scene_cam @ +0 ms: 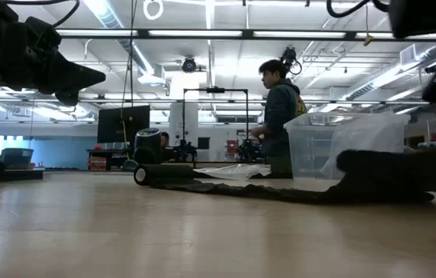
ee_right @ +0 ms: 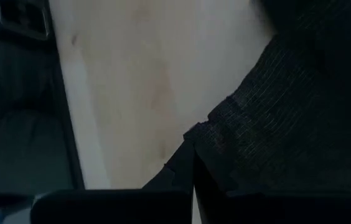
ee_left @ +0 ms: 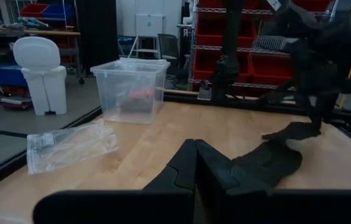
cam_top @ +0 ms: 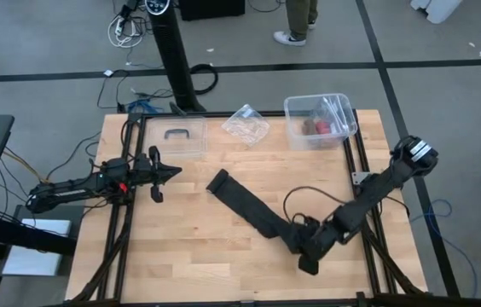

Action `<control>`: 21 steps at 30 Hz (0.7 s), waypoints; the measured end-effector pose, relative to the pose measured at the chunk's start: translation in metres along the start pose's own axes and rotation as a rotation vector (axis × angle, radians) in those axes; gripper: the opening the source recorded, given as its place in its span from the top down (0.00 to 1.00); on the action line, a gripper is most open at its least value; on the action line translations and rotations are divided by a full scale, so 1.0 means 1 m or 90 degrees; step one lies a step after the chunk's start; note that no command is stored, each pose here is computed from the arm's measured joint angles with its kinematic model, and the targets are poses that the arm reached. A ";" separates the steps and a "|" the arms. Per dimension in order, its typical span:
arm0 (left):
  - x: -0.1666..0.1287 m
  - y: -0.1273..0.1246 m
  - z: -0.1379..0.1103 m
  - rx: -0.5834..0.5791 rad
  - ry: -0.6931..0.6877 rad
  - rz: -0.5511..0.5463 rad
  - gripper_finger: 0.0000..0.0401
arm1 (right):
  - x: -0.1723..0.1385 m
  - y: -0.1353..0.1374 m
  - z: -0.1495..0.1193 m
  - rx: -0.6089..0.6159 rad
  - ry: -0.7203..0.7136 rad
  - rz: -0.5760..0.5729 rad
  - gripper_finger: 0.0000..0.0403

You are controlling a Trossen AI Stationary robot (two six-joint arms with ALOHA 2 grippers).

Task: Roll bandage
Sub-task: Roll the black bandage

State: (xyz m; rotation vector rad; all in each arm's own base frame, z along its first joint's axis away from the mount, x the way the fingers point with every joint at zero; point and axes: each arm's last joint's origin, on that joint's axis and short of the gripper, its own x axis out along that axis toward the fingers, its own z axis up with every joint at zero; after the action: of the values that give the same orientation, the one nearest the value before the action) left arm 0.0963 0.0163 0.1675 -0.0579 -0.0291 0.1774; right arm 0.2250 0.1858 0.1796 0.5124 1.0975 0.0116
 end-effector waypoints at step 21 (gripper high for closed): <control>0.000 0.001 0.000 -0.002 -0.002 0.025 0.97 | 0.007 0.036 -0.018 0.110 0.044 0.185 0.78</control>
State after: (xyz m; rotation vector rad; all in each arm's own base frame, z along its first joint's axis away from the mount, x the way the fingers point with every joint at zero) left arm 0.0961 0.0174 0.1676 -0.0620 -0.0308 0.2167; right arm 0.2216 0.2267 0.1821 0.8292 1.0891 0.1911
